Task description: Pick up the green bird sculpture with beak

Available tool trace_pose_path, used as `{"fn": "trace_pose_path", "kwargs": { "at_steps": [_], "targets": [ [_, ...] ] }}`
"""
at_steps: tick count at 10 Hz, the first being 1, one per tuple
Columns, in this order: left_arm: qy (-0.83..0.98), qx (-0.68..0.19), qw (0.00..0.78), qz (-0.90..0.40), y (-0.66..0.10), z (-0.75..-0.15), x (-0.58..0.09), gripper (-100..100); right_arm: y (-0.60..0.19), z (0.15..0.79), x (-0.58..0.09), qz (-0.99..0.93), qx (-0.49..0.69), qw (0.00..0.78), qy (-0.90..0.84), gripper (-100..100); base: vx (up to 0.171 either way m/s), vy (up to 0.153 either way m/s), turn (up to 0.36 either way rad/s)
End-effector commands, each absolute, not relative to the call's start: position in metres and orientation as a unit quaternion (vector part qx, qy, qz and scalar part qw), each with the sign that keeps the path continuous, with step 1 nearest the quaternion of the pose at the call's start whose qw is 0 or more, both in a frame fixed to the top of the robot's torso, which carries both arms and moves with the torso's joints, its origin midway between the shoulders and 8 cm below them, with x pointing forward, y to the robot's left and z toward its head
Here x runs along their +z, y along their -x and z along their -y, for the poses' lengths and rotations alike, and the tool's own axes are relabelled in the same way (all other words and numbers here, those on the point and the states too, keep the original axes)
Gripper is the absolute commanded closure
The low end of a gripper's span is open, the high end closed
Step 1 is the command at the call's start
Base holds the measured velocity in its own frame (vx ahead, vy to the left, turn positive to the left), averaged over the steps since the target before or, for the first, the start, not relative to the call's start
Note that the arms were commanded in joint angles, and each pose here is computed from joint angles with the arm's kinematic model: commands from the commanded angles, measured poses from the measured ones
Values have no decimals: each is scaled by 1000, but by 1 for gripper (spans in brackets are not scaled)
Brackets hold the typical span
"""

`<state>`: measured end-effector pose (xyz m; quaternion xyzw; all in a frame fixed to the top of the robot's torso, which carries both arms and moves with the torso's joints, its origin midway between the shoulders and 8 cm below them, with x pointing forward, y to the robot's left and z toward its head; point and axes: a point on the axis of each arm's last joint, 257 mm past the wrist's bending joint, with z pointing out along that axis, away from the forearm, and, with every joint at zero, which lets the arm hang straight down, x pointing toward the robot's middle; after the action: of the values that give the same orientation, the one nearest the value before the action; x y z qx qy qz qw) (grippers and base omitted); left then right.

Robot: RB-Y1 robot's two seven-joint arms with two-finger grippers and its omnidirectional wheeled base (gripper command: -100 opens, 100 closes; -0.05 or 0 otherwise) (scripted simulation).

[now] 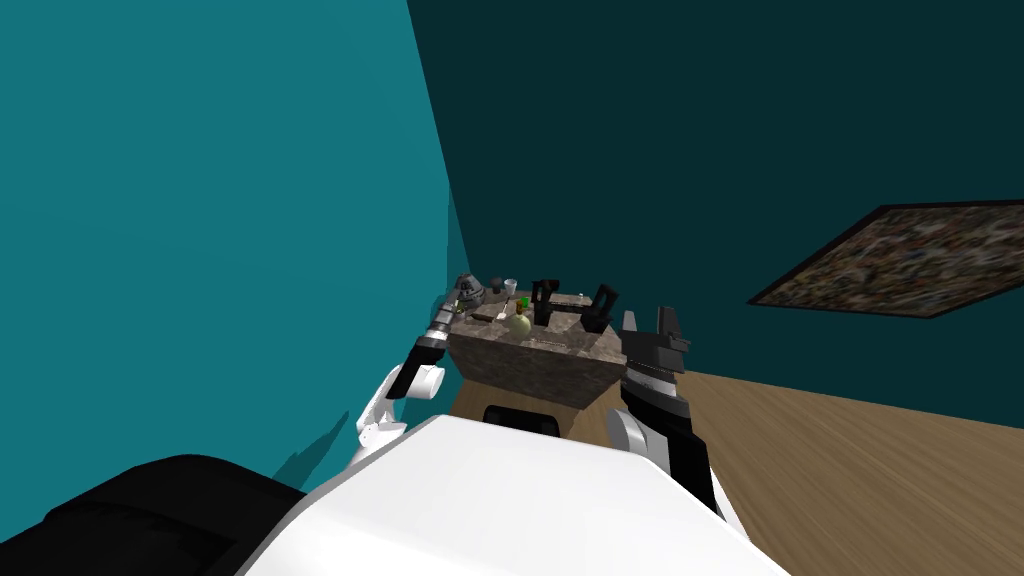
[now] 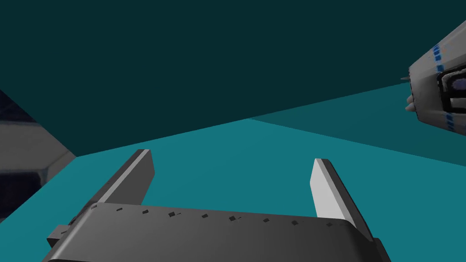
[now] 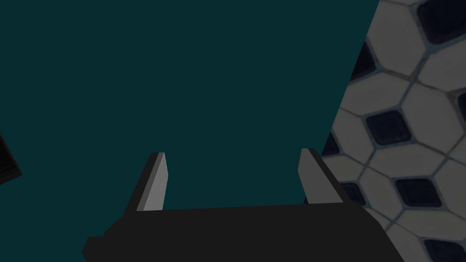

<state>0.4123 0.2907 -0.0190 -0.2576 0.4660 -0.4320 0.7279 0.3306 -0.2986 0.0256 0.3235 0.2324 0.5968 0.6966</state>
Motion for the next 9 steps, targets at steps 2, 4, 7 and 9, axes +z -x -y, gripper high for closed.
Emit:
{"fn": "trace_pose_path", "kwargs": {
  "at_steps": [2,4,7,9],
  "targets": [
    [270,-412,716,-495,-426,-297,-37,-100,-331,299,26,-232,597,697,-323,0,-14,-16,-40],
    [279,-399,707,-513,-435,-301,-47,-100,-331,299,26,-232,597,697,-323,0,-11,-16,-38],
    [294,-381,693,-537,-444,-307,-64,-100,-331,299,26,-232,597,697,-323,0,-7,-14,-34],
    [304,-366,683,-555,-452,-312,-76,-100,-331,299,26,-232,597,697,-323,0,2,-13,-38]
  ]
}}
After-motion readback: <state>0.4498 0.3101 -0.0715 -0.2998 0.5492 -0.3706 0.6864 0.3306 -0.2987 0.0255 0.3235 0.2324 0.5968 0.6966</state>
